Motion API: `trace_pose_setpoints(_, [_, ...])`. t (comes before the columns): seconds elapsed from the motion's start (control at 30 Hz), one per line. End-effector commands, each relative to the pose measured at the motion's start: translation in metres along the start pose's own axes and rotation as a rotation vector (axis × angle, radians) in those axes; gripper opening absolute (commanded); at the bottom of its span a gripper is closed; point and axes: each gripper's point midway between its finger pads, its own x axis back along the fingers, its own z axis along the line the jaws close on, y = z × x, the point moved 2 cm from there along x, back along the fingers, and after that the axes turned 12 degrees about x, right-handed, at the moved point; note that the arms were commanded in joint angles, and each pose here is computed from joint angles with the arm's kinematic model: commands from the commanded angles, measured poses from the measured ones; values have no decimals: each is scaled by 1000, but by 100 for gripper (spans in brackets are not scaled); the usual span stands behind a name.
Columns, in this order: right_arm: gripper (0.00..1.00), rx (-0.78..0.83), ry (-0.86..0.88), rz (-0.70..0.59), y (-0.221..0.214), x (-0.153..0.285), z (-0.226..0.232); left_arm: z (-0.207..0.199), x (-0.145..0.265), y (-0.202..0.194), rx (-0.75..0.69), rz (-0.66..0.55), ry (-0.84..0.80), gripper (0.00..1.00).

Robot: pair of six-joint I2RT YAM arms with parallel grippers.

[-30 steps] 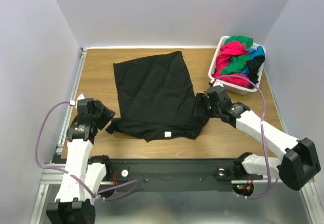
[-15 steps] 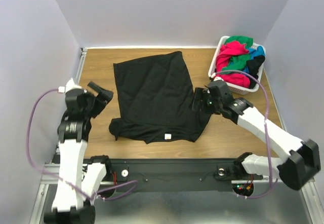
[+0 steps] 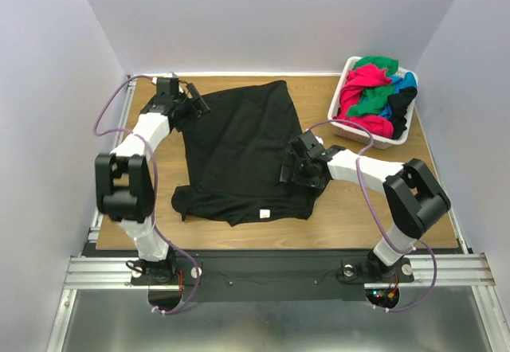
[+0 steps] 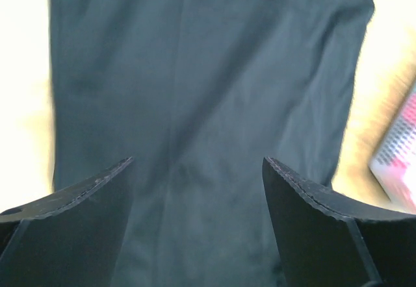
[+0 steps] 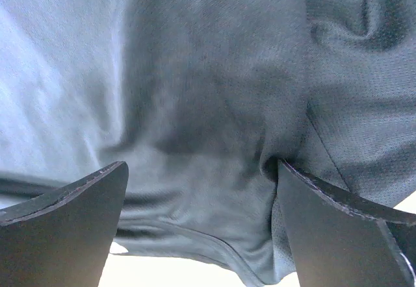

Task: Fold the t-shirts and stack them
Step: Flatten the tshirt out

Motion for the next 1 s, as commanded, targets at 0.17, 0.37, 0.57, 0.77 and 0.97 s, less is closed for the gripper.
trace_pose_setpoints(0.17, [100, -12, -56, -76, 34, -23, 6, 19, -95, 12, -86, 57, 116, 84])
trace_pose_setpoints(0.37, [100, -8, -59, -53, 48, -38, -3, 62, -112, 12, -48, 34, 264, 84])
trace_pose_setpoints(0.57, [100, 44, -52, -79, 81, -48, -4, 121, -95, -2, 64, 34, 442, 83])
trace_pose_setpoints(0.77, [100, 106, -29, -89, 118, -78, 4, 163, -45, -64, 205, 64, 463, 83])
trace_pose_setpoints(0.97, [100, 170, 61, -136, 166, -102, 33, 175, 8, -139, 266, 173, 436, 83])
